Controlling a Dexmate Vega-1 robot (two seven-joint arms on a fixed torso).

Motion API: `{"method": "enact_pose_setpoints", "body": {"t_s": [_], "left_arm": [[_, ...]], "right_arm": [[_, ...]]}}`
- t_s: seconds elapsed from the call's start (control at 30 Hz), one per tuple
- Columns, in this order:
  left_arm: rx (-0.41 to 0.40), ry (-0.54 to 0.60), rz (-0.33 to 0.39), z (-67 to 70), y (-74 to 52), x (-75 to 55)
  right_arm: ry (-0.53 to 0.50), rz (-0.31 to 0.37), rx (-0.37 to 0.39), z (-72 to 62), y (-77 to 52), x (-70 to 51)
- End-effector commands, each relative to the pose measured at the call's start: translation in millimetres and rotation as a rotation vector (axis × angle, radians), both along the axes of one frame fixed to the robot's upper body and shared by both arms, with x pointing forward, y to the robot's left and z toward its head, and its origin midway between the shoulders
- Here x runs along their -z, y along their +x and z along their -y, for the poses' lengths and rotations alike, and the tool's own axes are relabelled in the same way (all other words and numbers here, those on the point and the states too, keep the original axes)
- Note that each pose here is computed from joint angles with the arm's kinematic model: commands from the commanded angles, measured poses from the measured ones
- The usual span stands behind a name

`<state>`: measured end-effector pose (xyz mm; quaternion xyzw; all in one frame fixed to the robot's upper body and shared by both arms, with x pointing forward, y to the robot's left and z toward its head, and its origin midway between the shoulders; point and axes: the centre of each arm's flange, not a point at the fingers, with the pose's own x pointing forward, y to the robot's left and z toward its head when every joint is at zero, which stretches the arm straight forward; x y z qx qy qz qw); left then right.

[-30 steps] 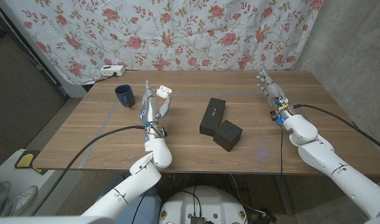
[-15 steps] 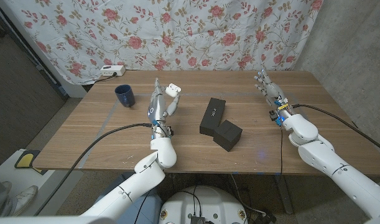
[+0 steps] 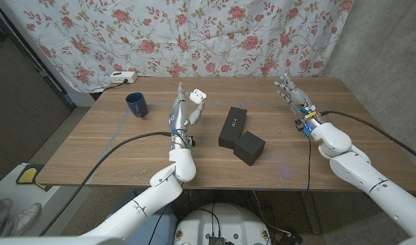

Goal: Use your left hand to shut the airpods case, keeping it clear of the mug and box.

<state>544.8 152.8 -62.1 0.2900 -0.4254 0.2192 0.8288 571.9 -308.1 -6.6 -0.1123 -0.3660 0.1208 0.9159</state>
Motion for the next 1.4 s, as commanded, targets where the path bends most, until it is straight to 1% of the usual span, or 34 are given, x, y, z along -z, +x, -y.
{"method": "enact_pose_setpoints", "body": {"t_s": [0.03,0.07,0.1,0.13,0.17,0.2,0.23,0.3,0.37,0.43,0.57,0.7,0.77,0.83,0.87,0.9,0.97,1.03,1.13,1.17,1.23,1.4], "left_arm": [[0.145,0.051,0.026,12.9,4.1,-5.1],[0.163,0.053,0.024,13.1,4.9,-5.5],[0.167,0.062,0.017,13.9,5.3,-6.3],[0.162,0.063,0.026,15.1,5.3,-5.9],[0.187,0.076,0.023,15.4,6.7,-7.3],[0.191,0.086,0.021,16.6,7.2,-8.3],[0.176,0.082,0.025,18.4,6.6,-8.4],[0.195,0.087,0.023,20.4,7.2,-10.0],[0.177,0.09,0.03,23.5,6.1,-11.1],[0.204,0.092,0.026,24.9,7.6,-12.5],[0.201,0.101,0.028,30.8,8.4,-14.8],[0.239,0.117,0.037,36.4,11.9,-16.3],[0.23,0.119,0.033,40.4,12.2,-17.4],[0.244,0.121,0.033,42.8,13.4,-18.3],[0.234,0.121,0.043,44.4,13.4,-18.4],[0.251,0.129,0.045,44.9,14.3,-19.1],[0.25,0.125,0.044,47.0,14.4,-19.2],[0.267,0.14,0.047,48.9,15.5,-19.9],[0.283,0.161,0.053,52.2,15.4,-21.4],[0.267,0.158,0.058,53.3,14.3,-21.1],[0.279,0.158,0.066,56.2,13.4,-22.2],[0.292,0.165,0.072,59.1,13.0,-22.8]], "right_arm": [[-0.056,0.023,-0.01,-15.9,-17.6,-12.7],[-0.061,0.025,-0.012,-17.0,-18.0,-13.2],[-0.065,0.027,-0.012,-18.1,-18.6,-13.9],[-0.064,0.026,-0.012,-19.1,-19.0,-14.3],[-0.066,0.025,-0.018,-20.0,-19.2,-14.8],[-0.067,0.024,-0.019,-21.0,-19.3,-15.3],[-0.061,0.029,-0.015,-21.9,-19.6,-15.4],[-0.058,0.032,-0.001,-23.8,-20.4,-15.6],[-0.057,0.025,-0.006,-25.1,-20.6,-15.7],[-0.061,0.019,-0.011,-27.1,-20.3,-15.6],[-0.08,0.015,-0.019,-30.9,-22.0,-16.5],[-0.102,0.01,-0.03,-36.1,-24.1,-18.0],[-0.109,0.004,-0.03,-38.1,-25.1,-18.7],[-0.118,-0.001,-0.031,-39.3,-25.8,-19.2],[-0.124,-0.002,-0.031,-39.8,-26.0,-19.4],[-0.128,-0.003,-0.03,-40.4,-26.2,-19.4],[-0.132,-0.01,-0.03,-41.7,-26.3,-19.2],[-0.137,-0.018,-0.029,-43.2,-26.0,-18.8],[-0.151,-0.028,-0.032,-45.5,-25.9,-18.1],[-0.157,-0.031,-0.031,-46.3,-25.9,-18.0],[-0.177,-0.035,-0.029,-48.4,-26.4,-18.5],[-0.186,-0.038,-0.035,-51.6,-27.0,-18.9]]}}
